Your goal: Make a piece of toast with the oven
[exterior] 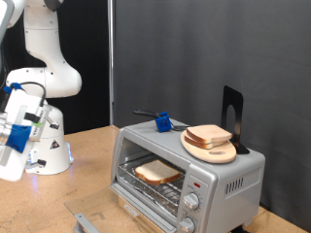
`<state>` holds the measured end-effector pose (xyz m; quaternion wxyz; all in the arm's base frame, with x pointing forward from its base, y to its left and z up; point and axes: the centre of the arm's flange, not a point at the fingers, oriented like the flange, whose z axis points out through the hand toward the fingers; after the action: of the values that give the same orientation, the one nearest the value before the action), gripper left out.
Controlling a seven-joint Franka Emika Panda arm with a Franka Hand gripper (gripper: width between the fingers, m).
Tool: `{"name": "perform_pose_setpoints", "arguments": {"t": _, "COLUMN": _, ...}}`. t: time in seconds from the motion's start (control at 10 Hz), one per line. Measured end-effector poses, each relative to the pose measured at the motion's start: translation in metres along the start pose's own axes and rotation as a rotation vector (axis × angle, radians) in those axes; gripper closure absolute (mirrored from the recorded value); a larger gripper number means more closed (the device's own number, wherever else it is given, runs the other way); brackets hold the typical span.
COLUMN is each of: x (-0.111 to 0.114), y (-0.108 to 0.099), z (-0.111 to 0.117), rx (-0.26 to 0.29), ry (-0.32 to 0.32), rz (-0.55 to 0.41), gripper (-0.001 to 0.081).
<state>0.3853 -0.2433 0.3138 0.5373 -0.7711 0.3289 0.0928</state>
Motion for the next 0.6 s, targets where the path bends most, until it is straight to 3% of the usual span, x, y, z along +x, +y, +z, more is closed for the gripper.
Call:
{"name": "perform_pose_setpoints", "arguments": {"t": 0.2, "x": 0.015, "y": 0.019, "z": 0.0, "rx": 0.008, "ry": 0.048, "rz": 0.04, "gripper": 0.0124}}
{"name": "perform_pose_setpoints", "arguments": {"t": 0.6, "x": 0.047, "y": 0.06, "z": 0.036, "rx": -0.08, "ry": 0.07, "rz": 0.085, "gripper": 0.0124}}
